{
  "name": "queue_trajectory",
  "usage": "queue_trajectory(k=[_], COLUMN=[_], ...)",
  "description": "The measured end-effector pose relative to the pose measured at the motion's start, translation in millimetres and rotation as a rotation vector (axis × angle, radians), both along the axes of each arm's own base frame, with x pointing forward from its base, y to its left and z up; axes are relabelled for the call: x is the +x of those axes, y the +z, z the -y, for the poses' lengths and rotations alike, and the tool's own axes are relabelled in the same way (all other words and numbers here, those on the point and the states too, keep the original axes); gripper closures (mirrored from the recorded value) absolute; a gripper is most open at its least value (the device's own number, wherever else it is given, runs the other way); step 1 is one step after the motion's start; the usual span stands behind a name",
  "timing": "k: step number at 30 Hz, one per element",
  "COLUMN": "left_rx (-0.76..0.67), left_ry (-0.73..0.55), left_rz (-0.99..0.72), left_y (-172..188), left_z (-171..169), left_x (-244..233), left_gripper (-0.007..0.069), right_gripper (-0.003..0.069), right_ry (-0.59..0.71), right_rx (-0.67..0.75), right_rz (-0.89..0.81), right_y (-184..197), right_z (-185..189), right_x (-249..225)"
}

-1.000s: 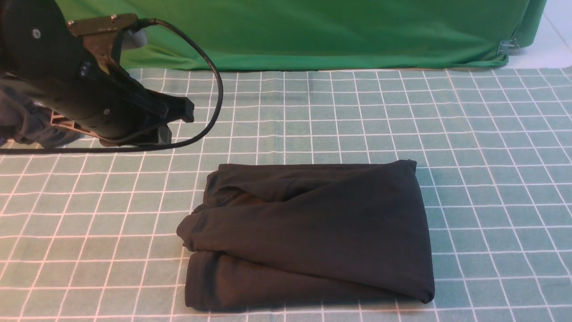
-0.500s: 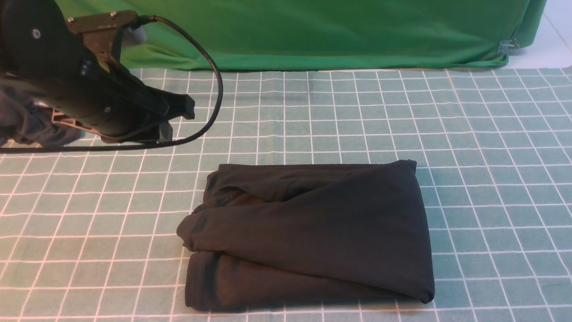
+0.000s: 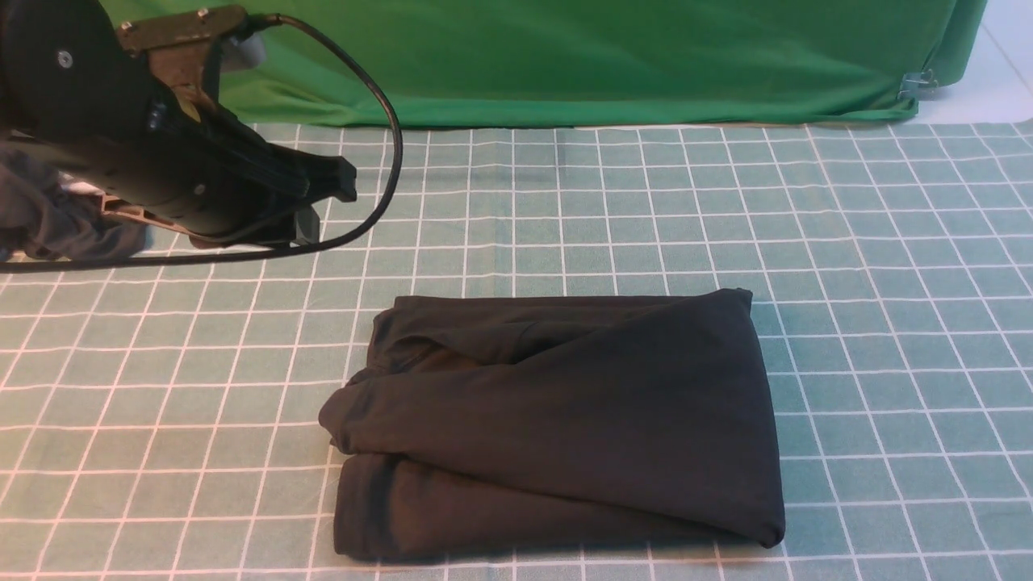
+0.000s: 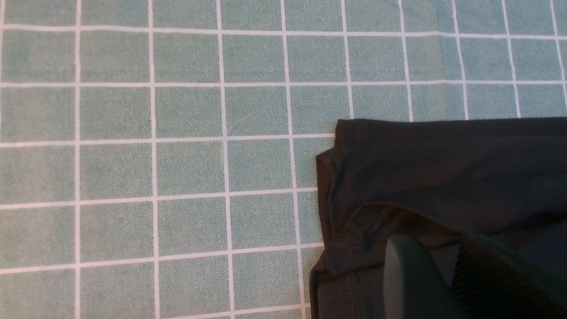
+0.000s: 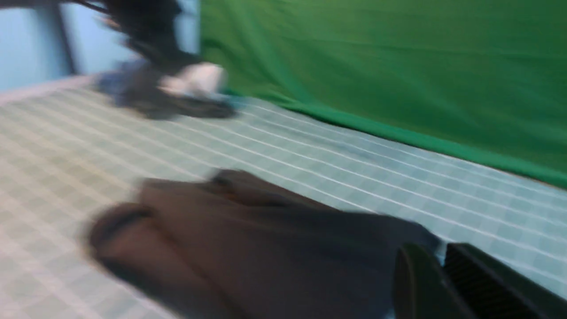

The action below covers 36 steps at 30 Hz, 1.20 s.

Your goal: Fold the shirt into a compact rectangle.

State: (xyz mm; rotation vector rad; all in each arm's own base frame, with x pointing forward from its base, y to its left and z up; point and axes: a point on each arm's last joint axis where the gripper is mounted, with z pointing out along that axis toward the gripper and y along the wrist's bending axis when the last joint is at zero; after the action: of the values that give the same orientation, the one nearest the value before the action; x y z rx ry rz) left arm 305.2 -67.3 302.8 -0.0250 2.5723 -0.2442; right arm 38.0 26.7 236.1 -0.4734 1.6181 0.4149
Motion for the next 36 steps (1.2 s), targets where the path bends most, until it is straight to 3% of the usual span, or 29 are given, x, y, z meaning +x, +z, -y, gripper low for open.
queue_trajectory(k=[8,21,36], left_rx=[-0.001,-0.007,0.025], left_ry=[0.000,0.002,-0.084], left_rz=[0.004,0.039,0.157], left_y=[0,5,66], left_z=[0,0,-12], left_x=[0,0,-62], left_gripper=[0.0496,0.0494,0.0494], right_gripper=[0.0555,0.0524,0.0496], right_ry=[-0.303,-0.406,-0.526], right_rx=[-0.172,-0.197,-0.187], right_rz=[-0.056,-0.013,-0.022], right_y=[-52,-49,-49], right_z=[14,20,27], right_x=[15,17,18])
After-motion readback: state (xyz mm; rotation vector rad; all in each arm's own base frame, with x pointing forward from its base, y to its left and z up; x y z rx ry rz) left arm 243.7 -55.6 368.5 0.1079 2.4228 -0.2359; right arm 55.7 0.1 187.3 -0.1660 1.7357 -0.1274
